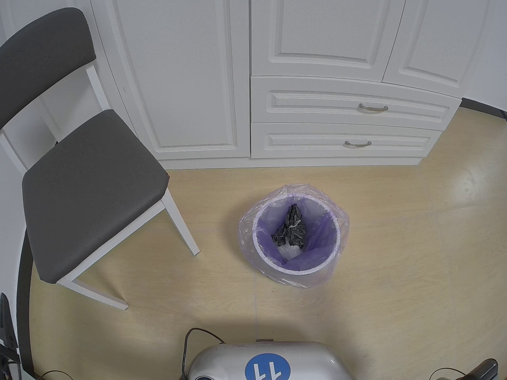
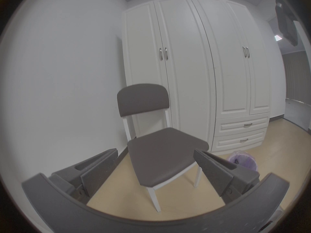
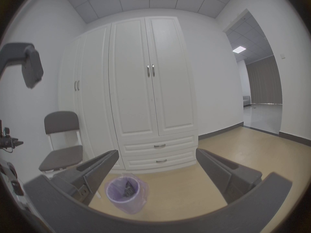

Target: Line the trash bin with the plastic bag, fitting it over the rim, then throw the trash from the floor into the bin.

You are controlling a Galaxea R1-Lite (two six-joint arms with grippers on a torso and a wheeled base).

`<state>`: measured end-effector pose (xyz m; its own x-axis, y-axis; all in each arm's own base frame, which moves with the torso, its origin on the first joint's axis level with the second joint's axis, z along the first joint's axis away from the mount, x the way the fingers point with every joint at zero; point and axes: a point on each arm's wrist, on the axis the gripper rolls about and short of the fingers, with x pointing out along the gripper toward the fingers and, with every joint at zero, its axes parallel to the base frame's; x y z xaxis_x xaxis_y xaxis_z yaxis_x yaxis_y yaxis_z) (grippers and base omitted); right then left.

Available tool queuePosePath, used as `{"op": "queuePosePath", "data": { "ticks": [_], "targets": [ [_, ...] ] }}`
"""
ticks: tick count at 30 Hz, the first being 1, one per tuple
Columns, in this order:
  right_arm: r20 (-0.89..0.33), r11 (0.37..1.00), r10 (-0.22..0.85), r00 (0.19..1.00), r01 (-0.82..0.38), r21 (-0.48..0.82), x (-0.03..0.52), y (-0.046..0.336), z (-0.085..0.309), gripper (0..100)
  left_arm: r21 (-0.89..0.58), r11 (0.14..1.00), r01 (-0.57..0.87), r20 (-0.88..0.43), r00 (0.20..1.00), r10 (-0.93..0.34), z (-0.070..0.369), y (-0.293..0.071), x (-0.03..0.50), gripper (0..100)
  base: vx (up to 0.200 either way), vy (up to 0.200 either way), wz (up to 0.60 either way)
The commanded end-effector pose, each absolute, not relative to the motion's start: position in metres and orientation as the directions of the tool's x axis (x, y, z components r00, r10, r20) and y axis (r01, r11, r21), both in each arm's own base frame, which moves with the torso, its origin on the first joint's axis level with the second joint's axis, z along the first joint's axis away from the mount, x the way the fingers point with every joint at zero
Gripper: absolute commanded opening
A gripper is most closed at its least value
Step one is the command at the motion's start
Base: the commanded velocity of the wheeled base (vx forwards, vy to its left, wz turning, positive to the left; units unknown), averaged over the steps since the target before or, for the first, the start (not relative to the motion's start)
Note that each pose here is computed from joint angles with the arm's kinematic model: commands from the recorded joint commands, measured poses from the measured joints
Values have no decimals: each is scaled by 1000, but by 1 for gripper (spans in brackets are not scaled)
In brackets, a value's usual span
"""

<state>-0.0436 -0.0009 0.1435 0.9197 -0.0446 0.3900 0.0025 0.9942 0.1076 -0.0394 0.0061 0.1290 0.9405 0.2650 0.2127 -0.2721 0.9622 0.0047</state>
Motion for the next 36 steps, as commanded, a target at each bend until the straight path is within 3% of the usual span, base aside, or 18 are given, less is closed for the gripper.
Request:
{"op": "queuePosePath", "data": {
  "ticks": [1, 11, 22, 36],
  "targets": [
    [331, 996, -52, 942, 27, 80, -35, -1, 123, 100, -12, 965, -261, 150, 954, 259, 105, 6, -31, 100, 0, 0, 0],
    [257, 999, -54, 965, 51, 18, -26, -1, 102, 100, 16, 980, -200, 65, 978, 198, 83, 5, -23, 100, 0, 0, 0],
    [202, 998, -57, 978, 57, 7, -25, -1, 96, 100, -20, 1000, -13, -20, 1000, 12, 75, 0, -23, 100, 0, 0, 0],
    [67, 998, -49, 997, 52, -37, -23, -1, 83, 100, -17, 1000, -9, -12, 1000, 9, 76, 0, -23, 100, 0, 0, 0]
  ]
}}
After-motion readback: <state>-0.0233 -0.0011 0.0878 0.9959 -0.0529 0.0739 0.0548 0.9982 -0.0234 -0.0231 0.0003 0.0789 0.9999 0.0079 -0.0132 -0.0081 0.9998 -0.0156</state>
